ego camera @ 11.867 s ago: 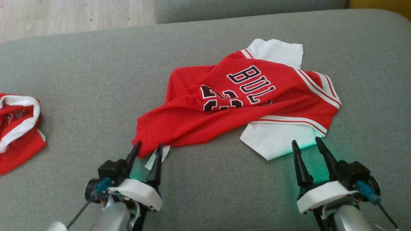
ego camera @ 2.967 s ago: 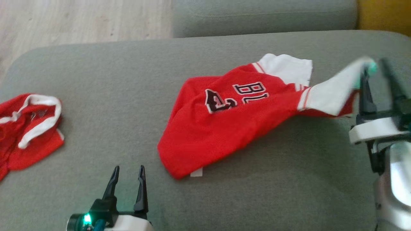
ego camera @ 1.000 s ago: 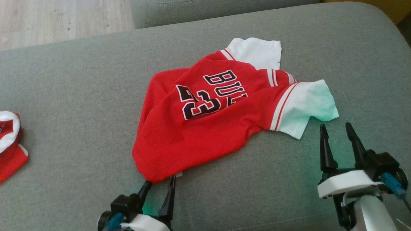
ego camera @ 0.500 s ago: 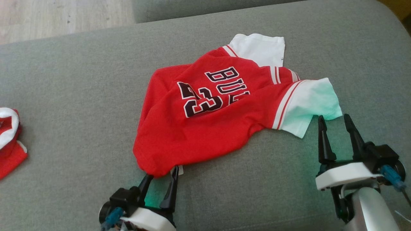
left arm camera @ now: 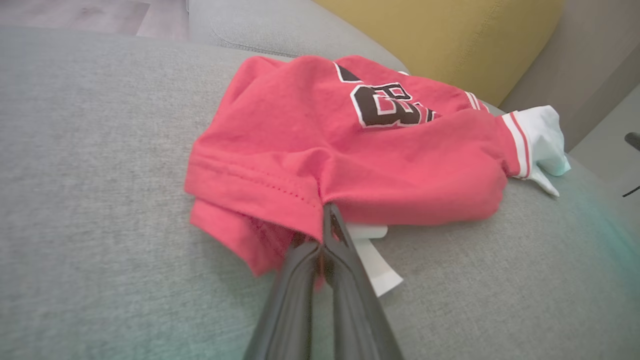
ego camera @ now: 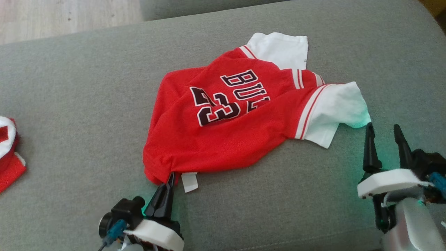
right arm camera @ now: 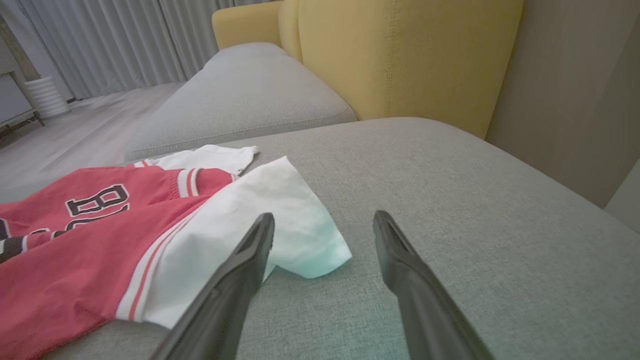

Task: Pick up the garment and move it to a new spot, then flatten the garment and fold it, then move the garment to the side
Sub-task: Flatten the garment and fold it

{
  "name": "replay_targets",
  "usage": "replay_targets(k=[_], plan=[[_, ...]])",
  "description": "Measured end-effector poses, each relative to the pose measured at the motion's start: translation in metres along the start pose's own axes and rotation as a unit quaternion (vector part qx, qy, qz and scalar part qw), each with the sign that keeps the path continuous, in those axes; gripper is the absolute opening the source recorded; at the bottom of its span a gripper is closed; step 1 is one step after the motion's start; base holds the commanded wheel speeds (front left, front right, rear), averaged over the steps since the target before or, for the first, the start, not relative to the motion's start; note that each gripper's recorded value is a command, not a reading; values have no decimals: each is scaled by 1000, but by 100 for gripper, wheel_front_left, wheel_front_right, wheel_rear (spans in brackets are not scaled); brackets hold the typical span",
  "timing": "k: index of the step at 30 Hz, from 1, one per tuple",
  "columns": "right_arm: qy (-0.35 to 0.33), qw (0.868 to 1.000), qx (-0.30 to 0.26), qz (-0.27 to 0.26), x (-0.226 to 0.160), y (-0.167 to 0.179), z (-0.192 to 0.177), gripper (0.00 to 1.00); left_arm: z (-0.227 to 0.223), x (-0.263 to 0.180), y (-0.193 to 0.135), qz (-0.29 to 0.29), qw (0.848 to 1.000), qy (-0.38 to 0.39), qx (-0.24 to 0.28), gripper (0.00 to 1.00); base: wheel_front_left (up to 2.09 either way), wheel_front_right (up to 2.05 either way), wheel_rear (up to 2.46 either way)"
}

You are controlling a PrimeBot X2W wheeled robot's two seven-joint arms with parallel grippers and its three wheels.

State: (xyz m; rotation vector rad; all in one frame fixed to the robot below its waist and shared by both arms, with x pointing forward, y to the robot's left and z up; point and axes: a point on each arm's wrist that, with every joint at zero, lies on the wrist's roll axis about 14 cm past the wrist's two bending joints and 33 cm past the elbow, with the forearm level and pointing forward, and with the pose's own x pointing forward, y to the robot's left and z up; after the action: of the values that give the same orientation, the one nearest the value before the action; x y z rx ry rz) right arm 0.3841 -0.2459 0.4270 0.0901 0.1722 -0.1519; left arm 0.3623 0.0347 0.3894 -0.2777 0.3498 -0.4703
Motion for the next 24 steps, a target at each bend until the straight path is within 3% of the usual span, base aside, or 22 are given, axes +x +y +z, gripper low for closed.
replay_targets(k=[10,24], plan=[[44,999,13,-8,20,2,-22,100,-1,-9,15,23,1000,0,6,0,0,0,0],[121,992,-46,3,48,3,-55,100,-13,-11,25,35,999,18,2,0,0,0,0]])
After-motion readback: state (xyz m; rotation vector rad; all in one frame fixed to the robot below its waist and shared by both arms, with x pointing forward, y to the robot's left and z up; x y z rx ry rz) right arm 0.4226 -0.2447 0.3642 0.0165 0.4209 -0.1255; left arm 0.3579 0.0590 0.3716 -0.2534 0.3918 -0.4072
